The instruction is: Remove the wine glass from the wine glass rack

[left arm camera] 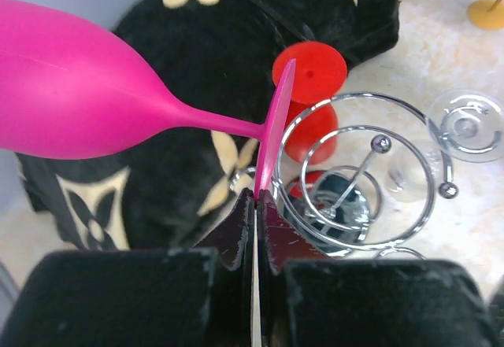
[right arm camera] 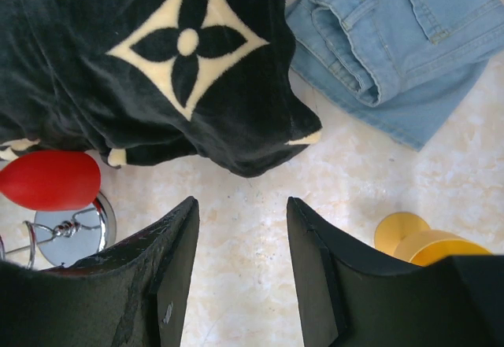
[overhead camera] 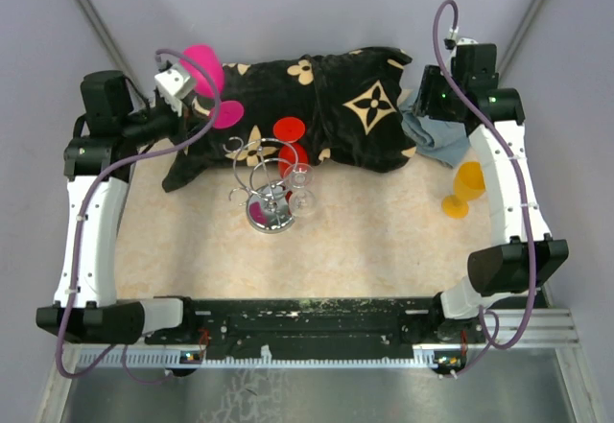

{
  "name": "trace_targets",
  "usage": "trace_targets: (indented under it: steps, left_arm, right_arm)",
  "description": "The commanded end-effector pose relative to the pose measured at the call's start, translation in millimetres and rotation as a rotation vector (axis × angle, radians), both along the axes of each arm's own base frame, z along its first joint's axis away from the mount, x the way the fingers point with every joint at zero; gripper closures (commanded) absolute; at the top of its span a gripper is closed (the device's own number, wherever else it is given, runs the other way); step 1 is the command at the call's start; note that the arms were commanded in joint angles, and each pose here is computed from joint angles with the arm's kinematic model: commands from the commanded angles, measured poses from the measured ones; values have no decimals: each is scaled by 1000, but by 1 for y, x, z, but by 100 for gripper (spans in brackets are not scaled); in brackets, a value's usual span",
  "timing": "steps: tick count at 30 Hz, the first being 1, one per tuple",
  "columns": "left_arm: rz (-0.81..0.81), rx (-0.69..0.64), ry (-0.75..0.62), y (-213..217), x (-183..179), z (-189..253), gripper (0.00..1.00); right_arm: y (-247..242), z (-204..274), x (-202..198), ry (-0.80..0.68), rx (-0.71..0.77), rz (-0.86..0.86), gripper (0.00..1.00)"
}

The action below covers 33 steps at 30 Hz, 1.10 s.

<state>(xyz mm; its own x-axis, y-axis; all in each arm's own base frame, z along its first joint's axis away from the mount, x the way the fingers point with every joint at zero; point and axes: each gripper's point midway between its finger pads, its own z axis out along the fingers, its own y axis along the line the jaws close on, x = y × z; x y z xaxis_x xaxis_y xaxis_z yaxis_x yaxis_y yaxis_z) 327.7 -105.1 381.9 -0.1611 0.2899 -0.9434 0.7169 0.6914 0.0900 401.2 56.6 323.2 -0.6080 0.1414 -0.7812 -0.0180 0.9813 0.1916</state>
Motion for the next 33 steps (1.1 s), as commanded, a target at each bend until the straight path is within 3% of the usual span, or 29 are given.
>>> trace_targets:
  steps: [1,9,17,22,26,33]
  left_arm:
    - [-90,174,-320,-15,11,36,100]
    - [-416,321,-566,-69,-26,26,100]
    - [-717,370,-692,-112,-81,-6,100]
    - [-833,372,-766,-125,-109,-18,100]
    - [-910,367,-830,-129,-132,-25,100]
    - [-979,377,-895,-127,-153,-47,100]
  right_arm:
    - [10,31,1,-77,15,51,51]
    - [45,54,-13,-99,152,214,53]
    - [73,100,-29,-164,273,356,53]
    - [102,134,-57,-194,414,527,42]
    - [128,145,-87,-161,573,681,42]
    - [166,146,-130,-86,653,866,39]
